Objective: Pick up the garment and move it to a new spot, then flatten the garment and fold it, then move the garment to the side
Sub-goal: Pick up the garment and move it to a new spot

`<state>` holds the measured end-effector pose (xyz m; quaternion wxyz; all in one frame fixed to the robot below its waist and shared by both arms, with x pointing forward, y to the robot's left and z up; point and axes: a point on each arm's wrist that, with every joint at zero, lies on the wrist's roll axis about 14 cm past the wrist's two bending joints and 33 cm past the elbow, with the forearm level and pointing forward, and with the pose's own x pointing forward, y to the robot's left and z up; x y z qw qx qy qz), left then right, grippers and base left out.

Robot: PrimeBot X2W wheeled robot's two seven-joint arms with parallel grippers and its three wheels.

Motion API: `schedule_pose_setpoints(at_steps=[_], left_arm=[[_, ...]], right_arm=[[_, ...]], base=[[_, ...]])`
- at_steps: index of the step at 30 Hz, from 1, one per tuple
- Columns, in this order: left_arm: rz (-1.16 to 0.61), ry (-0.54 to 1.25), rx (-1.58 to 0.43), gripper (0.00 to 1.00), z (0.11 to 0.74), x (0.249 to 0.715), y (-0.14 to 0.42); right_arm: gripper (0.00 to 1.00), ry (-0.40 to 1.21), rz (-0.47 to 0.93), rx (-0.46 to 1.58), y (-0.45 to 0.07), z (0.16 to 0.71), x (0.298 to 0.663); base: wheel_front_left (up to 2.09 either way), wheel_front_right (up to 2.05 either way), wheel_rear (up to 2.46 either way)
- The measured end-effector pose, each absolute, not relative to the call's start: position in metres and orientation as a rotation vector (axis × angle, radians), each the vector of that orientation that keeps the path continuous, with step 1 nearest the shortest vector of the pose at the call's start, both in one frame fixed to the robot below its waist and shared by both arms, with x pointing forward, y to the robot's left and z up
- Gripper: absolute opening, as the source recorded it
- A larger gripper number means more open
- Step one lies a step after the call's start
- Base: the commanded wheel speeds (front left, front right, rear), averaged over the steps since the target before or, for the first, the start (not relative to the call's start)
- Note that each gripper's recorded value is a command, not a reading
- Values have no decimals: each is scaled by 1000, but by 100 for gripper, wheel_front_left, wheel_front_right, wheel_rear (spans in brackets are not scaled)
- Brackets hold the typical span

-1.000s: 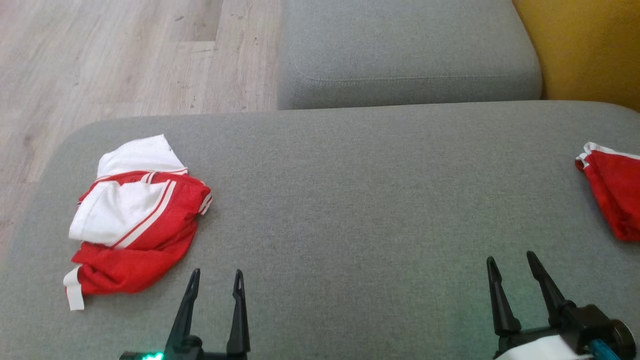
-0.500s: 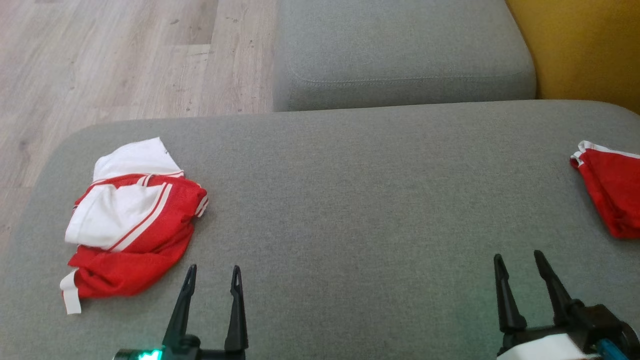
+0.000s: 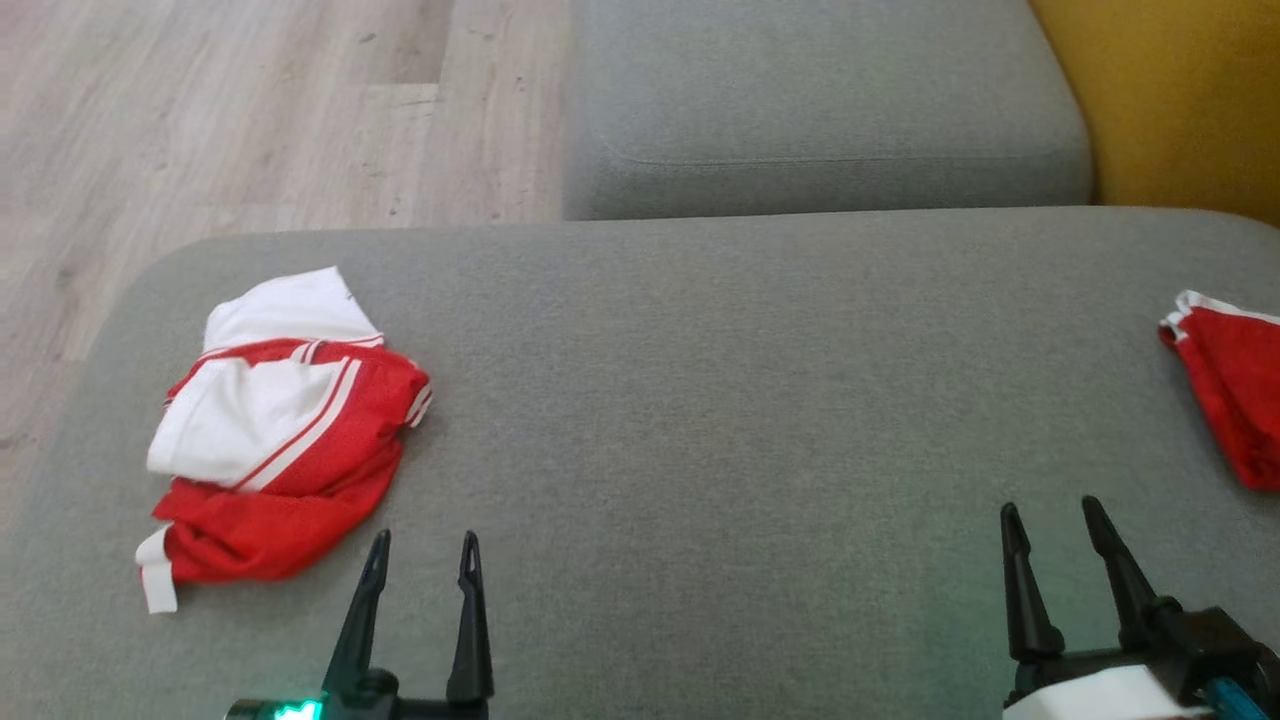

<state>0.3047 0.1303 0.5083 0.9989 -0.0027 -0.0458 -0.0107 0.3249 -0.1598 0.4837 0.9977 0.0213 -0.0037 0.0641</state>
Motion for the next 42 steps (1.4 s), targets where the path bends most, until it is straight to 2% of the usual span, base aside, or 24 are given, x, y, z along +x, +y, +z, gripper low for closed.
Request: schedule_pose_setpoints(at_steps=[11,25,32,36,42], left_arm=[[124,-82,-3,100,505,287,168],[403,-77,10,100,503,238,236],[483,-56,23,100,500,225,255],[507,-93,55,100,516,239,270],[459,-191,116,100,556,305,286]], right_arm=[[100,14,271,46,-116,480,342],[100,58,512,52,-38,470,360],[100,86,574,45,-18,461,363],[100,115,584,28,-17,449,366],[100,138,591,-25,-34,430,391]], base=[[0,0,0],[0,0,0],[0,0,0],[0,0,0],[0,0,0]])
